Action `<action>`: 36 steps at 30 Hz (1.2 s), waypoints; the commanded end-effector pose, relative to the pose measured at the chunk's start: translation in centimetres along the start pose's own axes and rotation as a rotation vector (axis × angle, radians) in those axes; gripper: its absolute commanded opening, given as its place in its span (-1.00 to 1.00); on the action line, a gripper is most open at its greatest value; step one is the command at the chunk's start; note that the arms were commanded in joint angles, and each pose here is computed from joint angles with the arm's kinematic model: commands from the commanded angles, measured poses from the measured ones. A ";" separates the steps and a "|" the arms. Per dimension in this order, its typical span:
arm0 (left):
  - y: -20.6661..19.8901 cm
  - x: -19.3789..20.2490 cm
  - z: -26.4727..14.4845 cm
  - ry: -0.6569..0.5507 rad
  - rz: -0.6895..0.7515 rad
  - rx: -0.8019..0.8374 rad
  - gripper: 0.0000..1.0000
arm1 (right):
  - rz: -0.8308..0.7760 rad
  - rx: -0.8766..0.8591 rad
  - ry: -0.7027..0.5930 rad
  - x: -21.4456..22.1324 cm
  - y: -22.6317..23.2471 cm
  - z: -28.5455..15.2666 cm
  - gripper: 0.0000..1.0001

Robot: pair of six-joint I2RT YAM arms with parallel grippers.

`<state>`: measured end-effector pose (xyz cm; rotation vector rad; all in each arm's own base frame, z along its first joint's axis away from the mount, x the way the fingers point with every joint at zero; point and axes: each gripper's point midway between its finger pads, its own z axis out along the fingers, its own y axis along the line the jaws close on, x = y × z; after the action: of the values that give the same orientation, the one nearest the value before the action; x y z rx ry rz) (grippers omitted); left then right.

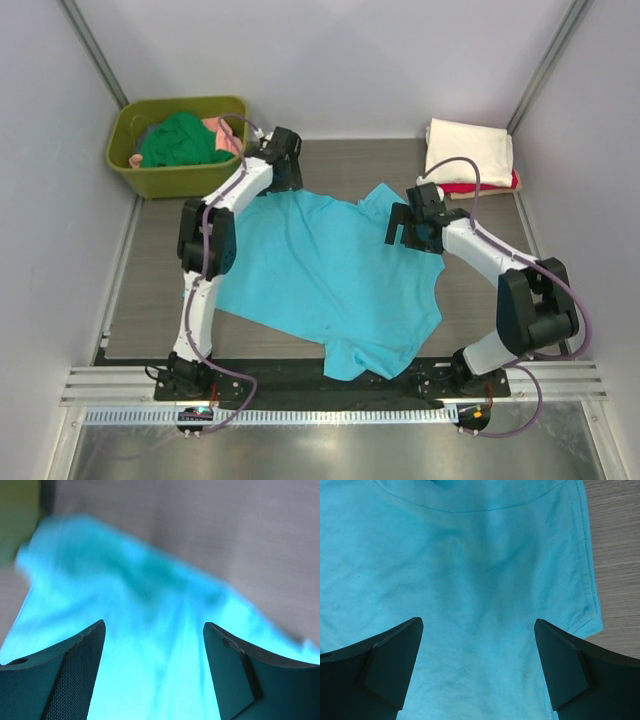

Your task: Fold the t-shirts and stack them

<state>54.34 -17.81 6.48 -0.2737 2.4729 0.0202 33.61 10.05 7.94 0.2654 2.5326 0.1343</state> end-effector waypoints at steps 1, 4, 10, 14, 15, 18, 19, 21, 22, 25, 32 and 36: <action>0.4 -1.6 -10.3 -0.076 0.011 0.029 0.61 | 0.032 0.029 -0.067 -2.7 0.2 0.8 0.99; 4.0 1.3 -13.9 -0.100 -0.055 0.001 0.61 | 0.044 0.036 -0.046 -2.7 0.3 2.4 0.99; 10.8 10.4 -15.2 -0.048 -0.104 -0.083 0.63 | 0.047 0.068 0.018 -3.1 0.7 7.0 0.99; 11.5 12.9 -16.2 -0.025 -0.137 -0.031 0.63 | 0.084 0.090 0.035 -4.9 0.5 10.6 0.99; 11.5 13.3 -16.4 -0.018 -0.142 -0.021 0.62 | 0.093 0.075 0.041 -6.0 1.2 12.1 0.99; 12.3 13.5 -17.8 -0.033 -0.148 -0.013 0.63 | 0.109 0.082 0.063 -8.4 1.5 15.7 0.99; 12.5 13.4 -18.2 -0.042 -0.145 -0.015 0.63 | 0.107 0.076 0.056 -9.5 2.0 16.4 0.99; 12.9 12.7 -19.0 -0.074 -0.150 -0.018 0.65 | 0.101 0.030 -0.034 -15.2 4.1 16.8 0.99; 13.2 12.2 -19.2 -0.090 -0.152 -0.031 0.66 | 0.066 0.021 -0.010 -15.0 4.4 19.2 0.99; 13.4 11.8 -19.2 -0.094 -0.162 -0.034 0.66 | 0.000 -0.098 -0.075 -19.8 7.6 18.8 0.99; 13.4 13.4 -18.6 -0.095 -0.198 0.002 0.64 | -0.012 -0.067 -0.229 -24.2 6.8 7.5 0.99; 13.7 16.0 -17.5 -0.052 -0.239 0.009 0.62 | 0.061 0.049 -0.244 -21.4 3.1 2.8 0.99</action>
<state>28.53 -8.41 10.17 -0.4841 2.4155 -0.0098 55.26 10.63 8.33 0.2862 2.4790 0.1121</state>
